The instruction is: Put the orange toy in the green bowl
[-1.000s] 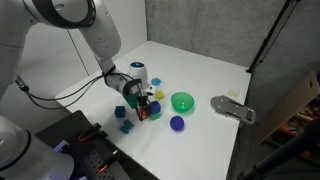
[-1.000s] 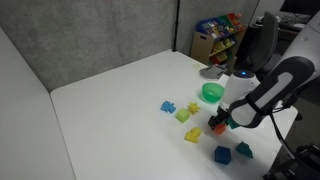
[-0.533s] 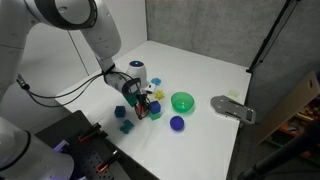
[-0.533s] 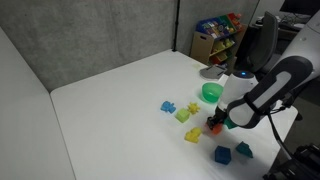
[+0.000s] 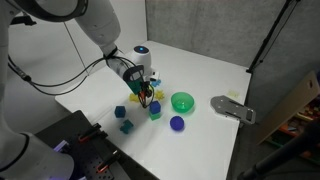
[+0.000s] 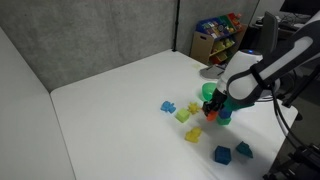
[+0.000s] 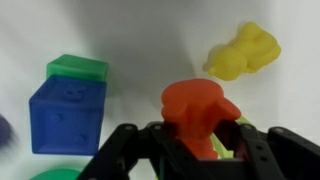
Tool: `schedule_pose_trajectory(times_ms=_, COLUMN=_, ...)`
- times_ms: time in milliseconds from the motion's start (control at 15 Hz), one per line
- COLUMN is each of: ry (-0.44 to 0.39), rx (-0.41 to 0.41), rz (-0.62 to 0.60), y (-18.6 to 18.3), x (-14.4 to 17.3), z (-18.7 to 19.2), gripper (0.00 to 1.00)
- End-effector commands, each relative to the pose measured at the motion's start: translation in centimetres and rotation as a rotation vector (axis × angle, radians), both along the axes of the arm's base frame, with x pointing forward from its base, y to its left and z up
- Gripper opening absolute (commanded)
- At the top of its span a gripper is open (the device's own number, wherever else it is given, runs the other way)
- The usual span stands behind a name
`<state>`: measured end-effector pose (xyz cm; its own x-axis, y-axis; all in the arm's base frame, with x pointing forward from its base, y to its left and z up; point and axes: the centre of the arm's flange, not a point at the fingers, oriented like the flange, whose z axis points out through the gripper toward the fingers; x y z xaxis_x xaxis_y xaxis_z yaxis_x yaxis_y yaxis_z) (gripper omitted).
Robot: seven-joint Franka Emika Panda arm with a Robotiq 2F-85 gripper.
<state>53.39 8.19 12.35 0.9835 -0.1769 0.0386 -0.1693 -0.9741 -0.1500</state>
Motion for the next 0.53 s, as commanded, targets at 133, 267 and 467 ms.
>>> schedule_pose_trajectory(times_ms=133, ry=-0.019, rx=0.003, rz=-0.061, y=-3.9, x=3.7, z=3.5, gripper=0.13)
schedule_pose_trajectory(times_ms=267, ry=-0.039, rx=-0.028, rz=-0.098, y=-5.9, x=4.9, z=3.7, gripper=0.12)
schedule_pose_trajectory(times_ms=467, ry=-0.068, rx=-0.086, rz=-0.154, y=-9.4, x=6.4, z=3.6, gripper=0.12)
